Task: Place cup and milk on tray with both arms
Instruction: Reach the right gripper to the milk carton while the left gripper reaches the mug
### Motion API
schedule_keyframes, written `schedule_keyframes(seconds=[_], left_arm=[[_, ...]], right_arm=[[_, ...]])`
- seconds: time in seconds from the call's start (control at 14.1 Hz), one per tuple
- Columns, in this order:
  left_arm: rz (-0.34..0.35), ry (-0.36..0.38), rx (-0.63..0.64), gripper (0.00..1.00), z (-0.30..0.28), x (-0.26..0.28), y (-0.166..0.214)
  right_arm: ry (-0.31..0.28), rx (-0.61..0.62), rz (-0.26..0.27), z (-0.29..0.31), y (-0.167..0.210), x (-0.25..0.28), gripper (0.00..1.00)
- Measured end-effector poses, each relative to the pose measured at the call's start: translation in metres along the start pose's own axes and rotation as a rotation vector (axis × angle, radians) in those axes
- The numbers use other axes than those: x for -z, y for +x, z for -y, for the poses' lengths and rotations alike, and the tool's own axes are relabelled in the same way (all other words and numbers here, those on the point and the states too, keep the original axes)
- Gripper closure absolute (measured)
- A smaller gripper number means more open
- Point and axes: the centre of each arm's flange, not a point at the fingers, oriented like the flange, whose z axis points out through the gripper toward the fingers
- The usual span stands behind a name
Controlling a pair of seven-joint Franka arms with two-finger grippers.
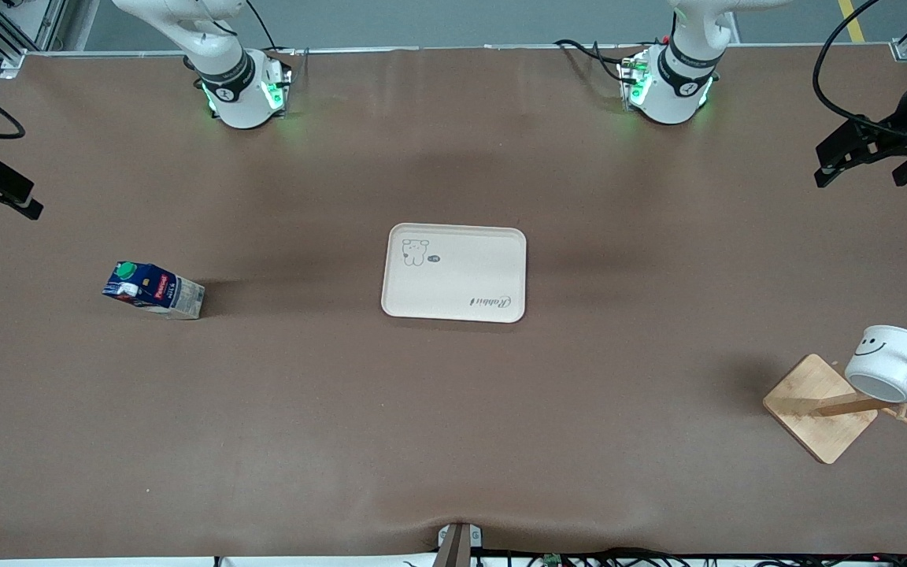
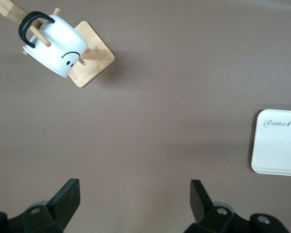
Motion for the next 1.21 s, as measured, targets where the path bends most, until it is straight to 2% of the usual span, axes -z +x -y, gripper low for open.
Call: schedule_keyframes(seconds=[0.5,0.71,0.92,1.21], left_arm=[[-0.006,0.002,0.048,0.00,0.026,0.003,0.003],[-0.003,0.002,0.113,0.00,0.065,-0.007,0.014],[-0.059,0.006,0.171,0.00,0.099,-0.028,0.029],[-0.116,-0.022,0.199,0.00,0.131,-0.072,0.035]], right_arm=[[0.000,0.002,0.003,0.001,0.002,-0.003,0.00],[0.000,0.003,0.016,0.002,0.005,-0.010,0.00],[-0.001,0.002,0.022,0.001,0.006,-0.013,0.00],[-0.003,0.004,0.071,0.002,0.017,-0.039,0.00]])
